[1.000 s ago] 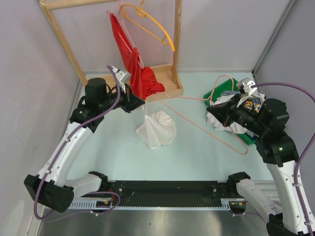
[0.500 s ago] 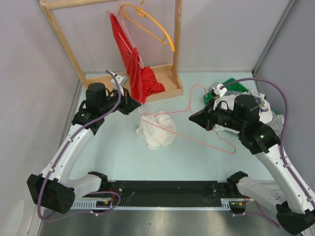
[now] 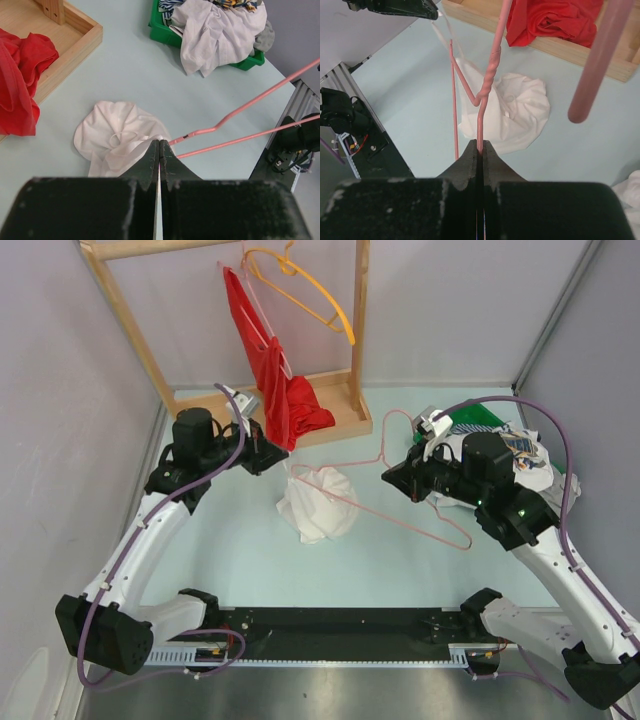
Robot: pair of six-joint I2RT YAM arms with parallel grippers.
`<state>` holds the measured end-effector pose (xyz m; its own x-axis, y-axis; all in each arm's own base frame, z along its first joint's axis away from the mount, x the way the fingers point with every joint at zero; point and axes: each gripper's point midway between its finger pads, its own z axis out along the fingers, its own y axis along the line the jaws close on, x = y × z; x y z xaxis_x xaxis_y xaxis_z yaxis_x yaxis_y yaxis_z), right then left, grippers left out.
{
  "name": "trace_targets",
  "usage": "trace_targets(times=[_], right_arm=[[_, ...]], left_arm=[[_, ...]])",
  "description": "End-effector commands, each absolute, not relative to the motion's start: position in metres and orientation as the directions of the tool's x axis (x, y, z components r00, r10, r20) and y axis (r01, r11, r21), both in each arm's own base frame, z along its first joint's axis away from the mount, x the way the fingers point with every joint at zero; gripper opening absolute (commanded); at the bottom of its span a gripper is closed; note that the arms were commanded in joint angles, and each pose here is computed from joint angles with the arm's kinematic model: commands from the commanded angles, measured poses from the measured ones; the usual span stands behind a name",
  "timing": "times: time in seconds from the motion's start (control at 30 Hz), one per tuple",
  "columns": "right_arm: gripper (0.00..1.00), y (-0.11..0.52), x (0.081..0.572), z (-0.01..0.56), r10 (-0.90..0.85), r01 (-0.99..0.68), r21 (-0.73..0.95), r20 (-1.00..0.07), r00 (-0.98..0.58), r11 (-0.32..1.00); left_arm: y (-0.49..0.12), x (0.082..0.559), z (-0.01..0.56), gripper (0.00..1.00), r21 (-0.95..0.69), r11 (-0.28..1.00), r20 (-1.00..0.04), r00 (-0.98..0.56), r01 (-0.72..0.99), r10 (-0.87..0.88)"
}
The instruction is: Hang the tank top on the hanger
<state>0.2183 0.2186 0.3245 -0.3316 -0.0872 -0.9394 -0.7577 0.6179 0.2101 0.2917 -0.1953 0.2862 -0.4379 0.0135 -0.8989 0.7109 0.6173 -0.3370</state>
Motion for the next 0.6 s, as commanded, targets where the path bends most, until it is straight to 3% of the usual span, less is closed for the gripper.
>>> trace_targets(times=[0.0, 0.33, 0.57], right_arm=[[0.0, 0.217, 0.224, 0.346, -0.055, -0.763, 0.156, -0.968, -0.243, 0.627], [0.0, 0.222, 0.222, 0.351, -0.038, -0.782, 0.16, -0.973, -0.228, 0.602], [0.0, 0.22, 0.216, 0.35, -0.037, -0.783, 0.175, -0.969, -0.244, 0.597]], left_arm=[[-0.199, 0.283, 0.295, 0.0, -0.305, 0.559, -0.92, -0.391, 0.771, 0.038], [-0.202, 0.278, 0.291, 0.0, -0.312, 0.524, -0.915, -0.399, 0.793, 0.059], [-0.193, 0.289, 0.286, 0.0, -0.294, 0.6, -0.913, -0.404, 0.744, 0.055]])
